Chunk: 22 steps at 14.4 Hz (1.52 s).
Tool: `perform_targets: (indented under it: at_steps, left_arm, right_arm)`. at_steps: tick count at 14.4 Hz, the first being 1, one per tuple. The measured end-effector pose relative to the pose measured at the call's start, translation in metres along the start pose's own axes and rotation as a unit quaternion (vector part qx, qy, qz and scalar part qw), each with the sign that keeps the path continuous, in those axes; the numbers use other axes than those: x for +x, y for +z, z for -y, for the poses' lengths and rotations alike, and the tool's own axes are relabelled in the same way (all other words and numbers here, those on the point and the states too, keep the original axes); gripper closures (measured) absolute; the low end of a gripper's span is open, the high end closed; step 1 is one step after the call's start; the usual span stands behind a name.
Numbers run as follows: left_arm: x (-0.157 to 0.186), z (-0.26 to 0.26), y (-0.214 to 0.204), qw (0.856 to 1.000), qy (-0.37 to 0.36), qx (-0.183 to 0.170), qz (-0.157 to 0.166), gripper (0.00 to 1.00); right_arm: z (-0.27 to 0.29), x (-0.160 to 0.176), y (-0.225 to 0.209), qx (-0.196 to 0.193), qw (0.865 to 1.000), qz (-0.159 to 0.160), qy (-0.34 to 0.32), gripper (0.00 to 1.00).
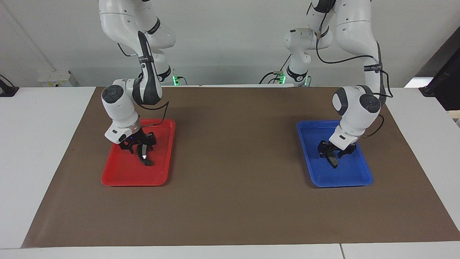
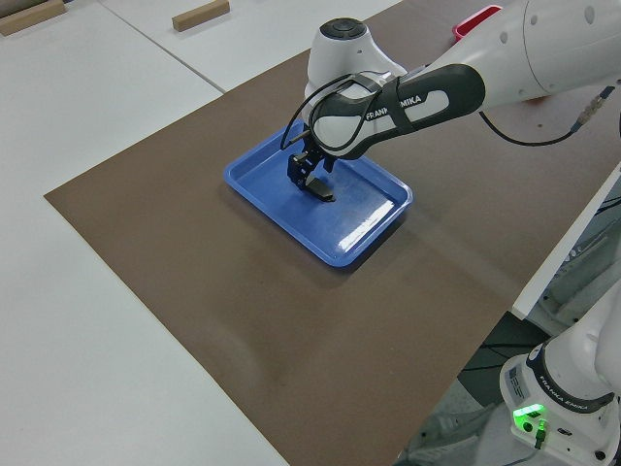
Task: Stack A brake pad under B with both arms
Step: 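Lower the left gripper onto the blue-tray pad while the right gripper reaches the red-tray pad, then grasp and lift the pad with the left gripper while the right gripper lifts its pad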
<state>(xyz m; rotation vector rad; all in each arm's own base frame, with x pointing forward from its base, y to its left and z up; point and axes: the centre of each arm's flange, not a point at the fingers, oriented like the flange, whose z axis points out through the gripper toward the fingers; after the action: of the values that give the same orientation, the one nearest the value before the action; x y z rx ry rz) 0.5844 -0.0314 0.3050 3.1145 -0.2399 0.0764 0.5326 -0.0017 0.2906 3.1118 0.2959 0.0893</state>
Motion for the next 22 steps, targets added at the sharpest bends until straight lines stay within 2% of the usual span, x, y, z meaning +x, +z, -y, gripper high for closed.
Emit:
perform_targets:
  at_steps: [1, 3, 5, 7, 8, 11, 16, 19, 22]
  left_arm:
    - [0.0, 0.0, 0.001, 1.0, 0.0, 0.0, 0.001, 0.16]
    - [0.0, 0.0, 0.003, 1.0, 0.0, 0.0, 0.002, 0.17]
    - [-0.001, 0.0, 0.008, 1.0, -0.001, 0.0, 0.005, 0.18]
    - [-0.001, 0.002, 0.011, 1.0, -0.002, 0.0, 0.004, 0.31]
    - [-0.001, 0.003, 0.01, 1.0, -0.003, 0.0, 0.004, 0.31]
    - [0.0, 0.007, 0.004, 1.0, -0.006, 0.001, -0.002, 0.57]
    - [0.003, 0.006, -0.003, 1.0, -0.005, 0.001, -0.008, 0.59]
    - [0.014, -0.007, -0.034, 1.0, 0.007, 0.0, -0.015, 0.59]
    - [0.031, -0.042, -0.07, 0.999, 0.03, -0.002, -0.022, 0.59]
  right_arm:
    - [0.0, -0.001, 0.001, 0.0, 1.0, 0.001, -0.005, 0.38]
    - [0.0, -0.002, 0.002, 0.0, 1.0, 0.002, -0.011, 0.56]
    - [0.0, -0.002, 0.001, 0.001, 1.0, 0.003, -0.012, 0.56]
    - [-0.001, 0.001, -0.002, 0.003, 1.0, 0.012, -0.012, 0.56]
    - [-0.001, 0.004, -0.007, 0.004, 1.0, 0.017, -0.012, 0.56]
    - [-0.006, 0.019, -0.026, 0.003, 1.0, 0.016, 0.026, 0.56]
    - [-0.009, 0.027, -0.042, 0.003, 0.998, 0.02, 0.054, 0.56]
    - [-0.01, 0.031, -0.053, 0.005, 0.998, 0.03, 0.058, 0.56]
    - [-0.01, 0.033, -0.06, 0.006, 0.997, 0.041, 0.066, 0.56]
